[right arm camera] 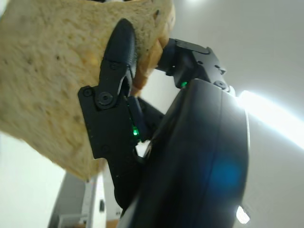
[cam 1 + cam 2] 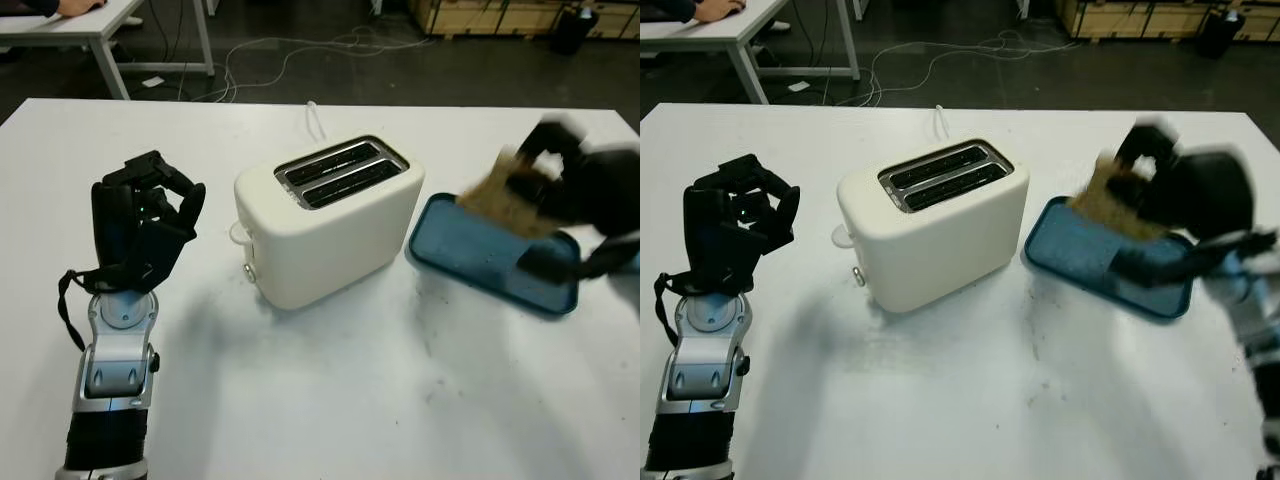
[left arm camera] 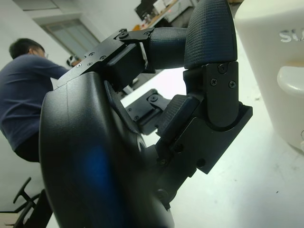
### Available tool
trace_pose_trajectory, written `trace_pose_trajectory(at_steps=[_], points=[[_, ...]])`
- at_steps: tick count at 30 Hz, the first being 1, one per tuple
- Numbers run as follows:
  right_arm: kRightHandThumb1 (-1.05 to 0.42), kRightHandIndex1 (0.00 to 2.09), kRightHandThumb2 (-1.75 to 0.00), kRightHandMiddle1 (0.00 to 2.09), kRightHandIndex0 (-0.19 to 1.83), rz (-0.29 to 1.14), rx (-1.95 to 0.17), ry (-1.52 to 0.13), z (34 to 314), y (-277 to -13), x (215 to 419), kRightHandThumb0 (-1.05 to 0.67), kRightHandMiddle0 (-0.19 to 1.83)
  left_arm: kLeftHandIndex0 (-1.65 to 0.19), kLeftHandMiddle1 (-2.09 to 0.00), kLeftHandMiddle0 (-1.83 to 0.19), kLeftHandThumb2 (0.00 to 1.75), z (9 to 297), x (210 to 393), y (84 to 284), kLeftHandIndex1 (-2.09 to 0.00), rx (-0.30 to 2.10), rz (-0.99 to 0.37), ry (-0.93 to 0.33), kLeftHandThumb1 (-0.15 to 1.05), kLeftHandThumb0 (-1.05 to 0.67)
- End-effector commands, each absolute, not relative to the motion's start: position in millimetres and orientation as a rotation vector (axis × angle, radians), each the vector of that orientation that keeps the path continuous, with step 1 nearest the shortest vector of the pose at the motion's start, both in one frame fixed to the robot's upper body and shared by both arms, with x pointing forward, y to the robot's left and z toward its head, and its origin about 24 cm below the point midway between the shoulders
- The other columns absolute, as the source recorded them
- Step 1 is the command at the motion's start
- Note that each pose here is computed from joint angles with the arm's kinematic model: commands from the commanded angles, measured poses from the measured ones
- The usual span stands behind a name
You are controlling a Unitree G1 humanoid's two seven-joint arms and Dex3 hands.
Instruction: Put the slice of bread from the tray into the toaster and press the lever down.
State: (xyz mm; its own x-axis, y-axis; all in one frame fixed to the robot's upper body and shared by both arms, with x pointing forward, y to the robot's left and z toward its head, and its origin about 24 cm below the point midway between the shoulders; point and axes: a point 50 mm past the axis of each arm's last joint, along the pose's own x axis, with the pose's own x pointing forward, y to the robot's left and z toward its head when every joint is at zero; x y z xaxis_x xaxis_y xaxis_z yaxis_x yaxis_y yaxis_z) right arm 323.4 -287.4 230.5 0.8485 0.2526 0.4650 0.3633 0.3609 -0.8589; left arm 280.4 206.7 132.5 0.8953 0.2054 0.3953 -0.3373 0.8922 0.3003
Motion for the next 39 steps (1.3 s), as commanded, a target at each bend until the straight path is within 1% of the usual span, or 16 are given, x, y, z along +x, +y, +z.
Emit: trace_pose_trajectory(at_steps=[1,3,6,9,11,14,15,17,19,21,24,28,31,34,37,39], points=[[-0.92,1.75,-0.51,1.75,0.46,-0.022,-1.138,-0.657,258,-285,329,-0.51,0.12,-1.07,-1.46,-1.29,0.83,134,281.1,205.2,-1.45,0.378,0.286,-0.376,0.56,-0.88],[-0.92,1.75,-0.43,1.75,0.30,0.038,-1.073,-0.693,277,-281,337,-0.50,0.08,-1.08,-1.46,-1.29,0.83,134,281.0,204.8,-1.45,0.379,0.286,-0.376,0.56,-0.88],[-0.92,1.75,-0.37,1.75,0.30,0.109,-1.018,-0.721,307,-269,348,-0.53,0.16,-1.07,-1.46,-1.29,0.84,134,280.4,204.9,-1.45,0.385,0.285,-0.378,0.56,-0.87],[-0.92,1.75,-0.31,1.75,0.40,0.184,-0.967,-0.754,335,-252,355,-0.52,0.25,-1.07,-1.46,-1.29,0.84,134,279.7,205.5,-1.44,0.386,0.287,-0.375,0.56,-0.87],[-0.92,1.75,-0.27,1.75,0.49,0.254,-0.893,-0.760,349,-240,360,-0.57,0.33,-1.07,-1.46,-1.29,0.84,134,279.3,205.8,-1.45,0.385,0.287,-0.375,0.56,-0.86],[-0.92,1.75,-0.21,1.75,0.71,0.315,-0.790,-0.735,367,-217,370,-0.53,0.54,-1.07,-1.46,-1.29,0.84,133,278.9,206.6,-1.46,0.378,0.291,-0.373,0.55,-0.86],[-0.92,1.75,-0.19,1.75,0.81,0.322,-0.770,-0.722,370,-211,373,-0.54,0.65,-1.07,-1.46,-1.29,0.84,133,278.9,206.8,-1.46,0.377,0.292,-0.372,0.55,-0.86],[-0.92,1.75,-0.18,1.75,0.92,0.370,-0.709,-0.684,375,-197,379,-0.54,0.75,-1.07,-1.46,-1.29,0.84,133,278.8,207.0,-1.46,0.372,0.292,-0.373,0.55,-0.86],[-0.92,1.75,-0.16,1.75,1.02,0.419,-0.660,-0.648,377,-182,385,-0.51,0.85,-1.07,-1.46,-1.29,0.85,133,278.9,207.1,-1.46,0.381,0.293,-0.374,0.55,-0.87],[-0.92,1.75,-0.15,1.75,1.05,0.457,-0.639,-0.627,374,-171,388,-0.49,0.87,-1.07,-1.47,-1.29,0.85,133,278.9,207.0,-1.46,0.382,0.293,-0.374,0.55,-0.88],[-0.92,1.75,-0.24,1.75,1.11,0.541,-0.624,-0.614,366,-155,392,-0.46,0.92,-1.07,-1.47,-1.29,0.85,132,278.9,207.3,-1.47,0.382,0.291,-0.377,0.55,-0.87],[-0.92,1.75,-0.30,1.75,1.14,0.608,-0.668,-0.606,356,-140,393,-0.53,0.94,-1.08,-1.47,-1.30,0.84,131,278.7,207.7,-1.47,0.378,0.290,-0.383,0.56,-0.87],[-0.92,1.75,-0.31,1.75,1.15,0.663,-0.693,-0.591,347,-135,394,-0.56,0.96,-1.08,-1.48,-1.30,0.84,131,278.3,207.7,-1.48,0.388,0.299,-0.378,0.57,-0.88],[-0.92,1.75,-0.34,1.75,1.12,0.725,-0.687,-0.537,338,-135,395,-0.51,0.93,-1.08,-1.48,-1.30,0.84,132,278.0,208.0,-1.49,0.385,0.303,-0.376,0.56,-0.89],[-0.92,1.75,-0.34,1.75,1.11,0.740,-0.727,-0.500,330,-136,397,-0.50,0.92,-1.07,-1.48,-1.30,0.84,131,277.8,208.3,-1.49,0.382,0.298,-0.377,0.56,-0.88],[-0.92,1.75,-0.35,1.75,1.11,0.745,-0.731,-0.444,324,-139,399,-0.49,0.91,-1.06,-1.48,-1.29,0.83,131,277.7,208.3,-1.49,0.382,0.298,-0.375,0.56,-0.88]])
